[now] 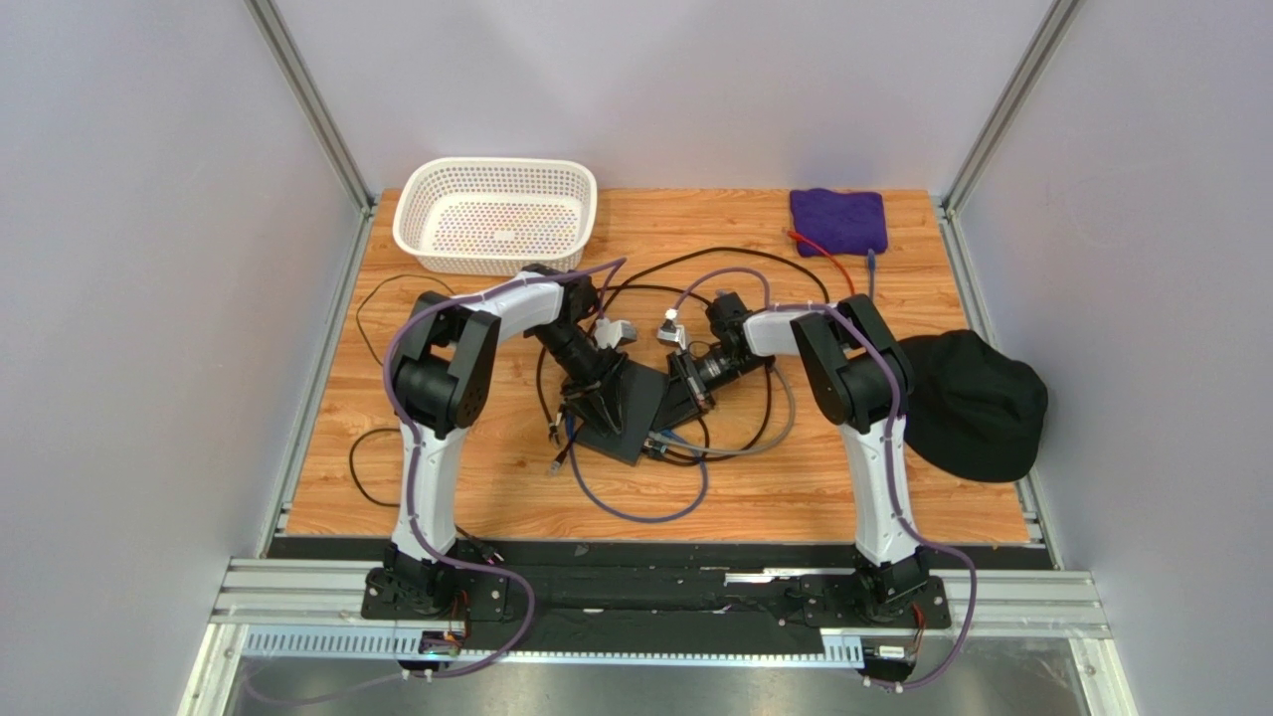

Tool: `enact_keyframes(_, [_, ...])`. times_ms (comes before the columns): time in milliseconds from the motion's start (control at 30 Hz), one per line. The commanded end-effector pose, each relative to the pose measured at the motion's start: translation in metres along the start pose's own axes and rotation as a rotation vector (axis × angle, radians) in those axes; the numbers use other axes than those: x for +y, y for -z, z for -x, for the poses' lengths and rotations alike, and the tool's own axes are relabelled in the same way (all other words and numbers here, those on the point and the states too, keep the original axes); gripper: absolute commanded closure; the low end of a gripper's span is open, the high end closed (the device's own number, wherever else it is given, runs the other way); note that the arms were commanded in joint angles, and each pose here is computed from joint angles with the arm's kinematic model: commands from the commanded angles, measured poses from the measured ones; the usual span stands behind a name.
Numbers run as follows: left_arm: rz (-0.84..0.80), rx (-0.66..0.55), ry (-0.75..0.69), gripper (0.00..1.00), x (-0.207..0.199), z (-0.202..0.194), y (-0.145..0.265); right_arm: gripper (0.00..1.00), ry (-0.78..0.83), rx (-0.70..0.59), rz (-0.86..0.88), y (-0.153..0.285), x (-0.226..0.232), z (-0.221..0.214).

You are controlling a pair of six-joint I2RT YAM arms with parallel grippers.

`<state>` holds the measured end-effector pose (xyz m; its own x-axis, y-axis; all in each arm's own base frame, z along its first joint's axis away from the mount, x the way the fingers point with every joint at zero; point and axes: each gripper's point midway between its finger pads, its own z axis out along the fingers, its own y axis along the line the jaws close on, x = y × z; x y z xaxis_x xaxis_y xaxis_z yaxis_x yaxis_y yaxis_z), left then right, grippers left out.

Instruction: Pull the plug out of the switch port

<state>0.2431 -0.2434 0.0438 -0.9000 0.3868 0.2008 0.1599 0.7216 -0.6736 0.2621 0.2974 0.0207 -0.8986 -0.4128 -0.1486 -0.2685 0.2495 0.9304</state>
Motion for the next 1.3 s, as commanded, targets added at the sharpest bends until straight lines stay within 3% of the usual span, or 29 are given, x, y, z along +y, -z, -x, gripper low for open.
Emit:
enact_keyframes(0, [0.324, -0.047, -0.135, 0.57, 0.089, 0.030, -0.020, 0.97, -0.075, 0.000, -0.269, 0.007, -0.051, -0.024])
enact_keyframes(367, [0.330, -0.036, -0.150, 0.57, 0.088, 0.029, -0.021, 0.98, -0.018, -0.048, -0.186, 0.009, -0.040, 0.011])
enact_keyframes(600, [0.327, -0.037, -0.154, 0.57, 0.088, 0.030, -0.022, 0.98, -0.083, -0.004, -0.166, 0.006, -0.041, -0.017])
enact_keyframes(733, [0.332, -0.040, -0.161, 0.57, 0.087, 0.032, -0.019, 0.98, -0.062, -0.009, -0.176, 0.010, -0.041, -0.009])
enact_keyframes(833, [0.337, -0.038, -0.170, 0.57, 0.087, 0.033, -0.018, 0.98, -0.052, -0.013, -0.203, 0.014, -0.043, 0.004])
enact_keyframes(933, [0.349, -0.037, -0.185, 0.57, 0.089, 0.033, -0.016, 0.99, -0.038, -0.008, -0.345, 0.030, -0.054, 0.006])
enact_keyframes(967, [0.352, -0.037, -0.195, 0.57, 0.090, 0.034, -0.014, 0.99, -0.046, -0.016, -0.464, 0.044, -0.070, 0.005])
enact_keyframes(1067, [0.348, -0.034, -0.209, 0.56, 0.088, 0.033, -0.013, 1.00, -0.082, -0.084, -0.526, 0.069, -0.071, 0.011])
enact_keyframes(1133, [0.350, -0.042, -0.227, 0.56, 0.087, 0.035, -0.011, 1.00, -0.081, -0.094, -0.474, 0.073, -0.066, 0.012])
enact_keyframes(1233, [0.313, -0.038, -0.262, 0.55, 0.080, 0.035, -0.011, 0.98, -0.046, -0.067, -0.140, 0.064, -0.028, 0.014])
enact_keyframes(1267, [0.268, -0.042, -0.279, 0.56, 0.072, 0.035, -0.012, 0.97, -0.064, -0.054, -0.019, 0.071, 0.004, 0.022])
